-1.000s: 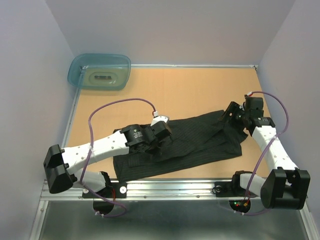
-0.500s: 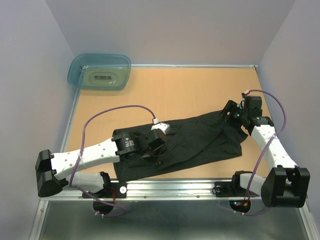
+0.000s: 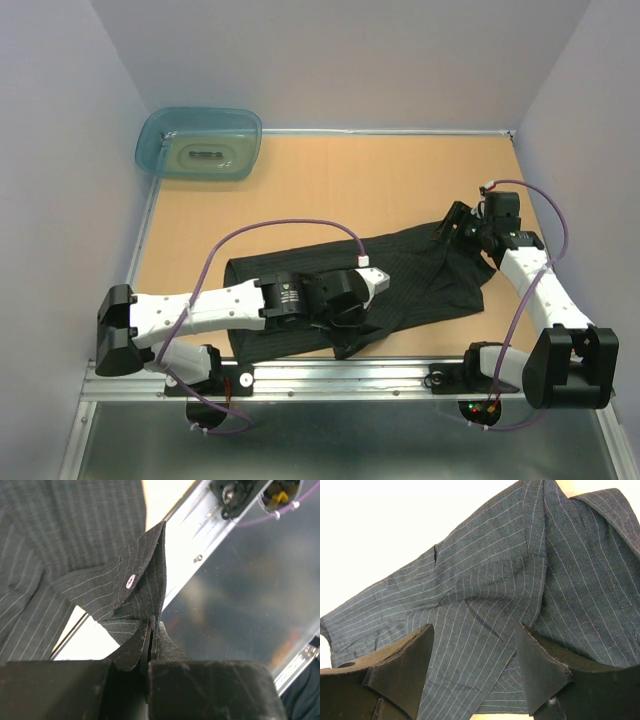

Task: Fold and stack the long sleeve shirts
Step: Fold the shirt

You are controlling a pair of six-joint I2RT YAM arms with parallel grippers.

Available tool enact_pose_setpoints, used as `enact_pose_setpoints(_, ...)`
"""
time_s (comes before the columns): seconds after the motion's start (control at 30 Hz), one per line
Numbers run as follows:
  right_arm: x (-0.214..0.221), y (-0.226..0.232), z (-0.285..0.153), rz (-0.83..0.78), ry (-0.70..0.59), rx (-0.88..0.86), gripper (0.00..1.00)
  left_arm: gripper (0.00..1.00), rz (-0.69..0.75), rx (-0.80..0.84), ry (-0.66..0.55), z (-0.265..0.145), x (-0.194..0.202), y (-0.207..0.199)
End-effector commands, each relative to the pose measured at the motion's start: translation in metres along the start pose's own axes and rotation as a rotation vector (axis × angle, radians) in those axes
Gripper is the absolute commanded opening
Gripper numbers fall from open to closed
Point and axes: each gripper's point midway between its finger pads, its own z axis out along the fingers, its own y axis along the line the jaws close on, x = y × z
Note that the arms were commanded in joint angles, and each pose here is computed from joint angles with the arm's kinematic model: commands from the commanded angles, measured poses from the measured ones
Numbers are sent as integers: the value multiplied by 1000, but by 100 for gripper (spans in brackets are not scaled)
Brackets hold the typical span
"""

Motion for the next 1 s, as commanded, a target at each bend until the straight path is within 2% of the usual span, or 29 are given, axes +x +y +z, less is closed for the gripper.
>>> enact_pose_setpoints(0.0, -16, 9, -4, -34, -68, -24, 71, 1, 94, 97, 1, -2, -10, -29)
enact_pose_setpoints(0.2, -16, 7, -5, -39, -78, -16, 71, 1, 228, 114, 38, 3, -8, -53)
enact_pose_setpoints(0.37, -20, 11, -7, -42, -86, -25, 71, 1, 260, 99, -59, -5, -41, -65)
enact_pose_setpoints(0.47, -25, 13, -11, -48, -104, -29, 71, 1, 159, 28, -114, -3, -72, -45)
enact_pose_setpoints(0.5, -26, 15, -13, -50, -111, -32, 71, 1, 73, -67, -145, 3, -92, -13)
enact_pose_setpoints(0.67, -27, 19, -17, -63, -119, -50, 71, 4, -305, -284, -187, 15, -119, 82)
enact_pose_setpoints(0.73, -26, 20, -17, -68, -117, -58, 72, 12, -432, -319, -215, 23, -125, 121)
enact_pose_setpoints(0.83, -24, 22, -18, -85, -110, -69, 72, 27, -534, -354, -269, 31, -138, 154)
enact_pose_setpoints(0.9, -21, 24, -18, -99, -104, -75, 72, 41, -551, -388, -276, 40, -146, 167)
enact_pose_setpoints(0.93, -19, 23, -17, -101, -100, -75, 72, 53, -537, -371, -291, 43, -156, 166)
enact_pose_setpoints(0.97, -19, 23, -17, -103, -100, -75, 72, 58, -522, -344, -286, 50, -167, 161)
